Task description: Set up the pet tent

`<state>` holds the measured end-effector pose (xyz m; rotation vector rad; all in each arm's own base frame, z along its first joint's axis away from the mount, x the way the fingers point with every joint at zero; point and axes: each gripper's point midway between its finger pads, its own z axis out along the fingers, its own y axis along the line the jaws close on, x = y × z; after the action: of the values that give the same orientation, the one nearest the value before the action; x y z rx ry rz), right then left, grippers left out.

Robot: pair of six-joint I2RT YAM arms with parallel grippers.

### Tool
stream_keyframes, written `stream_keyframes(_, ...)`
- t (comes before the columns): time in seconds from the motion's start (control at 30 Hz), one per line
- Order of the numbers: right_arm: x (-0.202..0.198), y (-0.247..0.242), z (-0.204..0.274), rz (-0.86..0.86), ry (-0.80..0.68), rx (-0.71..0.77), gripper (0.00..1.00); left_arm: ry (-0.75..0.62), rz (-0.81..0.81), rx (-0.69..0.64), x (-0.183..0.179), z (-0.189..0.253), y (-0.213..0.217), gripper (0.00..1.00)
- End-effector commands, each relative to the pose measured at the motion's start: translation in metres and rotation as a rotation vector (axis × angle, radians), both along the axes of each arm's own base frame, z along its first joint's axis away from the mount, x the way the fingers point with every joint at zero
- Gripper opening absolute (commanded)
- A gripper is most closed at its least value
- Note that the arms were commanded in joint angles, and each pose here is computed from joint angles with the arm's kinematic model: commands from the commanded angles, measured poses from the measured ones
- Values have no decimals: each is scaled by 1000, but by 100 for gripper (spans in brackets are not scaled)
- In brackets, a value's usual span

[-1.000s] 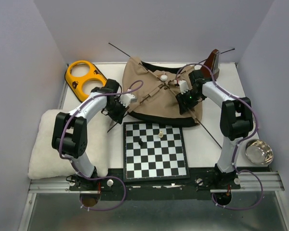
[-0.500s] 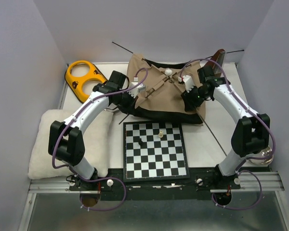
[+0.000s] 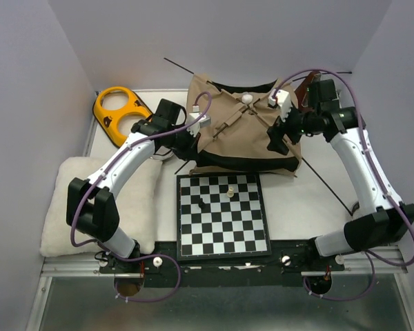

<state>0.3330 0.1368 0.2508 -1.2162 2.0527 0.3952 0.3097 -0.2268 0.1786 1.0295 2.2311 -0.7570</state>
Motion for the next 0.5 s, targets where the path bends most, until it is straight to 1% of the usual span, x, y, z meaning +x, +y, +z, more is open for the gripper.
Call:
stream_keyframes(0.0, -14, 25, 37, 153, -133, 122, 100, -103, -89, -109, 3, 32, -25, 0)
stream_keyframes(0.07, -20, 34, 44, 197, -144, 174, 100, -100, -100, -120, 1, 34, -27, 0)
stream_keyframes(0.13, -28, 47, 56, 275, -208, 237, 100, -92, -120, -141, -3, 36, -31, 0)
stream_keyframes(0.27, -25, 78, 72, 462, -499, 231, 96, -64, -148, -149, -10, 36, -35, 0)
stream_keyframes(0.33, -30, 98, 71, 576, -604, 228, 91, -63, -150, -155, -11, 37, -37, 0)
stream_keyframes(0.4, -34, 120, 72, 667, -693, 227, 89, -56, -155, -164, -13, 40, -38, 0)
stream_keyframes(0.47, -41, 140, 68, 764, -775, 208, 83, -46, -168, -172, -16, 42, -39, 0)
